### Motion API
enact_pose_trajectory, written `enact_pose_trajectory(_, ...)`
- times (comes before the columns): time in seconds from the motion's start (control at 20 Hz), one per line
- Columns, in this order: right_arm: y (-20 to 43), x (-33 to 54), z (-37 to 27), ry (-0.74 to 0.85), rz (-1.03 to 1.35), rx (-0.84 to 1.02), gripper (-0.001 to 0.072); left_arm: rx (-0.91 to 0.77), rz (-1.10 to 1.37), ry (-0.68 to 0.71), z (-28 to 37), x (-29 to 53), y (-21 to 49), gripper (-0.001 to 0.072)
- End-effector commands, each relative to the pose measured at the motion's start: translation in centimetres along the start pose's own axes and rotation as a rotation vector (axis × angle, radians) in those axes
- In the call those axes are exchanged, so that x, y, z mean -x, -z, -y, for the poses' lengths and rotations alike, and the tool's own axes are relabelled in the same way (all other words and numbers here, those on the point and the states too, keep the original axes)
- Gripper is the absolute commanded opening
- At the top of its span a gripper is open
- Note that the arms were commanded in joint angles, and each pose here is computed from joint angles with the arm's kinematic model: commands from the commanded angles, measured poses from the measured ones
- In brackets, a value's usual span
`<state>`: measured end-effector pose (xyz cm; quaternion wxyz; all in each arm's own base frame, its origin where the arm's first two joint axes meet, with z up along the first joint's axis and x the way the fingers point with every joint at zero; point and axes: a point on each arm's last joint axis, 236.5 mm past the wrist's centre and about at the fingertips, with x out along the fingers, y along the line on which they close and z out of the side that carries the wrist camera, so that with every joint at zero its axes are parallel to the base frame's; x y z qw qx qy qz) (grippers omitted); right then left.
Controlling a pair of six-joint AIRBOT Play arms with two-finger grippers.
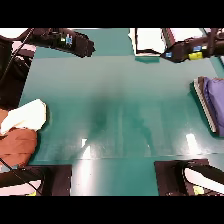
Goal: Fold the shirts.
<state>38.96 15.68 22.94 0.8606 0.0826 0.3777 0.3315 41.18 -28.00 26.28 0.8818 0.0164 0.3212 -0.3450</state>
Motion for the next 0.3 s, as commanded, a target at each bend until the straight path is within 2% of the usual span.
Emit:
enact_pose_trajectory(0.0,0.48,-1.41,-3.55,-0.065,-0.025,0.054,0.0021,0.000,0.000,0.000,0.01,-0.01,0.00,0.0026)
enact_pose_trajectory(0.25,1.23,-1.21,-3.47,-0.071,-0.056,0.048,0.0020,0.000,0.000,0.000,0.01,-0.01,0.00,0.0026)
